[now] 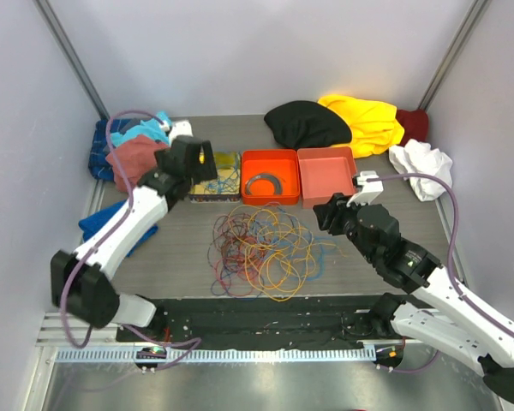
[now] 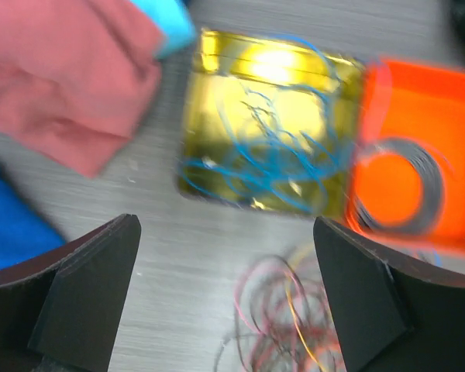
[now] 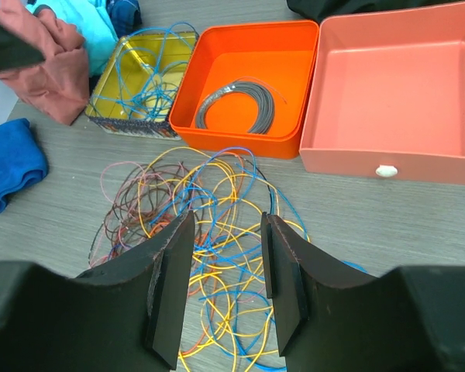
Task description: Untangle the cables
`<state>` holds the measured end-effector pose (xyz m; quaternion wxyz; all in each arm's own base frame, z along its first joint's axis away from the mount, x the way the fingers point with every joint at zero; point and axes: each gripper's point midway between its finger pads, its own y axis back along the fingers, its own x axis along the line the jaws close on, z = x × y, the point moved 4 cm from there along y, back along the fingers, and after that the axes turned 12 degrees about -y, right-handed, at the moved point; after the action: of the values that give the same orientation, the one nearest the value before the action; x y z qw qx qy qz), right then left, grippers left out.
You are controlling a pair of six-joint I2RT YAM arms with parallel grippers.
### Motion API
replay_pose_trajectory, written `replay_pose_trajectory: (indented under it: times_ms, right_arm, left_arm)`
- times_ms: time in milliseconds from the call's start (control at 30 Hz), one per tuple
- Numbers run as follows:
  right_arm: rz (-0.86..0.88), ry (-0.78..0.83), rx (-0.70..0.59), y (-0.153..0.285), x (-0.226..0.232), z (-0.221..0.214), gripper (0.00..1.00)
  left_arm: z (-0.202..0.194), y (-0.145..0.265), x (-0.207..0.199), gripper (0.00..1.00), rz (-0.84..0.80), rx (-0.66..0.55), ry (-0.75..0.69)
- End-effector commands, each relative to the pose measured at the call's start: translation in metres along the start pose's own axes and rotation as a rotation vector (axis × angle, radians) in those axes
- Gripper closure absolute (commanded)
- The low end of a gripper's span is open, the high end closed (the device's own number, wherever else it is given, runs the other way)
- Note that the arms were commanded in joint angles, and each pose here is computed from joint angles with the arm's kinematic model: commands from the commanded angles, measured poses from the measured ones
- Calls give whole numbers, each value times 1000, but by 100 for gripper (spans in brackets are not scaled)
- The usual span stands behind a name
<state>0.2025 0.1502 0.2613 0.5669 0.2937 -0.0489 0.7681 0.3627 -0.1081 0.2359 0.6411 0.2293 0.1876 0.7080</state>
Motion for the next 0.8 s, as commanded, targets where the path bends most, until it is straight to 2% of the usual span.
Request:
replay_pose_trajectory:
  times_ms: [0, 33, 100, 267, 400, 500, 767]
  right_arm:
    - [-14, -33, -16, 0, -5, -4, 52]
    - [-11, -34, -5, -2, -6, -9, 51]
    - [-14, -39, 13, -5, -8, -16, 50]
    - [42, -117, 22, -13, -9, -37, 49]
    - [38, -101, 150, -21, -5, -58, 49]
    - [20, -87, 249, -27, -3, -74, 52]
    - [74, -113, 270, -32, 6, -79, 55]
  left_arm:
    - [-42, 54, -39, 0, -110, -47, -51]
    - [-47, 67, -42, 0, -143, -59, 24]
    - [-80, 76, -46, 0, -154, -25, 49]
    - [-107, 97, -41, 0, -217, -19, 242]
    - [-141, 96, -58, 0, -319, 84, 207]
    - [-160, 92, -65, 0, -314, 154, 150]
    - [-194, 70, -63, 0, -240, 215, 99]
